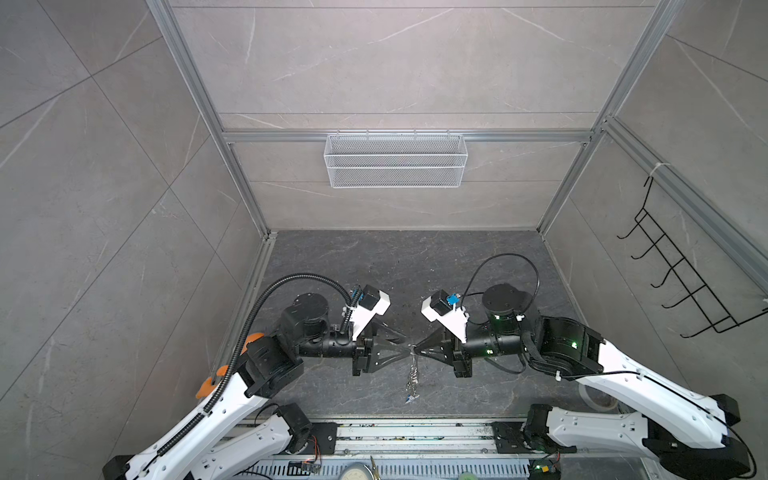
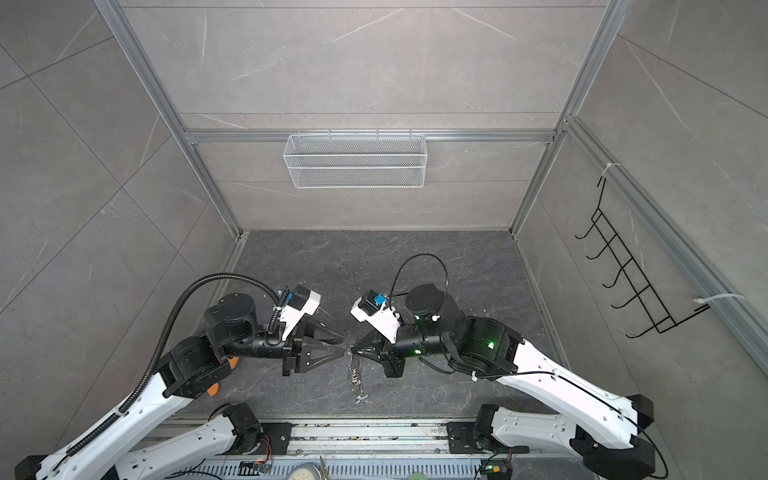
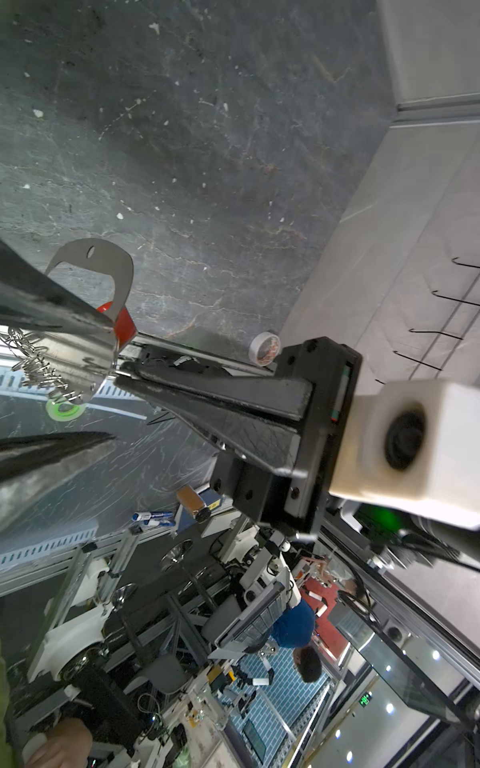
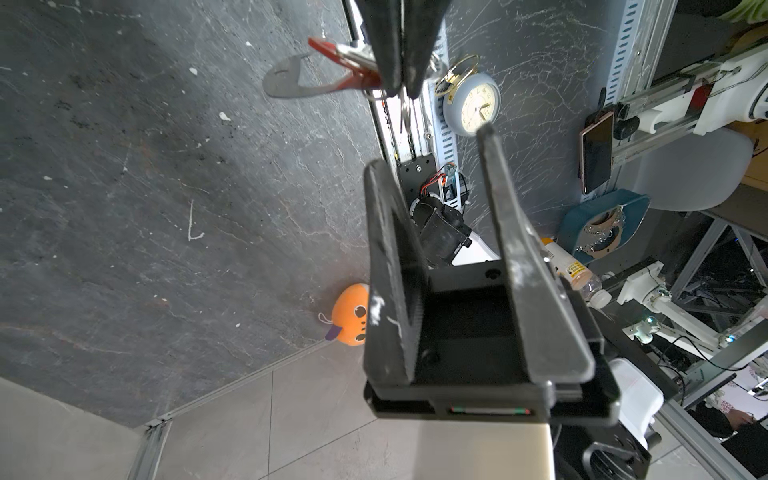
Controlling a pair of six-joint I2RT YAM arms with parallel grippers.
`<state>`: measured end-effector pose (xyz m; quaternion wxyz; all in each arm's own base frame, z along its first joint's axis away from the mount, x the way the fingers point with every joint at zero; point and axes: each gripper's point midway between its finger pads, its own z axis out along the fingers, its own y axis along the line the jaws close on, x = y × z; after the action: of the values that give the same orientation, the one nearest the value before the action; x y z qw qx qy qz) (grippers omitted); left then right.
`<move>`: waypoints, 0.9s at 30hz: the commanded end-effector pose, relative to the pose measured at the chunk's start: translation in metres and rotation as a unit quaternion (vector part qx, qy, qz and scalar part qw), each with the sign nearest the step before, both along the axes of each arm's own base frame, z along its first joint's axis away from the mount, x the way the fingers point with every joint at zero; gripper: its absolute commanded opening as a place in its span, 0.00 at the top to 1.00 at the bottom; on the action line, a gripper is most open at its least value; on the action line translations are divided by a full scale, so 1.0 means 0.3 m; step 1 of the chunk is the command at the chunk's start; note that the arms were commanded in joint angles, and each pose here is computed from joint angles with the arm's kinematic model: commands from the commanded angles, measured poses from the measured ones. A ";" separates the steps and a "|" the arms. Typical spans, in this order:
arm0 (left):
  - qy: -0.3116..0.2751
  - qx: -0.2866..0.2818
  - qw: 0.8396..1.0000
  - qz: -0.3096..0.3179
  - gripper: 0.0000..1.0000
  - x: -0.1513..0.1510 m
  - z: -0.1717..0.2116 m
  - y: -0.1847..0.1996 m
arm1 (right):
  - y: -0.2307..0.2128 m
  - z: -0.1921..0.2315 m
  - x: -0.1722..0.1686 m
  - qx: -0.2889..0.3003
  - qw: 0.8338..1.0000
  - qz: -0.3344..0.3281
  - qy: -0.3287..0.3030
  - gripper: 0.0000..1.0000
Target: Remove the keys from the keyring
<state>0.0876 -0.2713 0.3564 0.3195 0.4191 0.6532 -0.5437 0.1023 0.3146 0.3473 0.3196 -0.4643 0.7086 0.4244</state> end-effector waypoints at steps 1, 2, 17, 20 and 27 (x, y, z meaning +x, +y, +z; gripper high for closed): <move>-0.005 0.013 0.999 -0.031 0.62 -0.037 0.018 0.009 | -0.008 0.022 -0.019 -0.012 1.000 0.019 0.006 1.00; -0.002 0.015 0.999 -0.035 0.66 -0.040 0.018 0.007 | -0.005 0.021 -0.018 -0.014 1.000 0.019 0.008 1.00; 0.009 0.024 0.998 -0.057 0.83 -0.040 0.019 -0.017 | 0.012 0.035 -0.008 -0.022 0.999 0.021 0.012 1.00; 0.009 0.023 0.998 -0.057 0.86 -0.039 0.022 -0.019 | 0.014 0.038 -0.008 -0.022 0.999 0.021 0.012 1.00; 0.003 0.008 0.999 -0.054 1.00 -0.032 0.031 -0.025 | 0.026 0.057 -0.013 -0.006 1.000 0.026 0.016 1.00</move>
<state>0.0819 -0.2779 0.3451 0.2606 0.4434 0.6663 -0.5399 0.0993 0.3159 0.3410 0.2730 -0.4769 0.7273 0.4111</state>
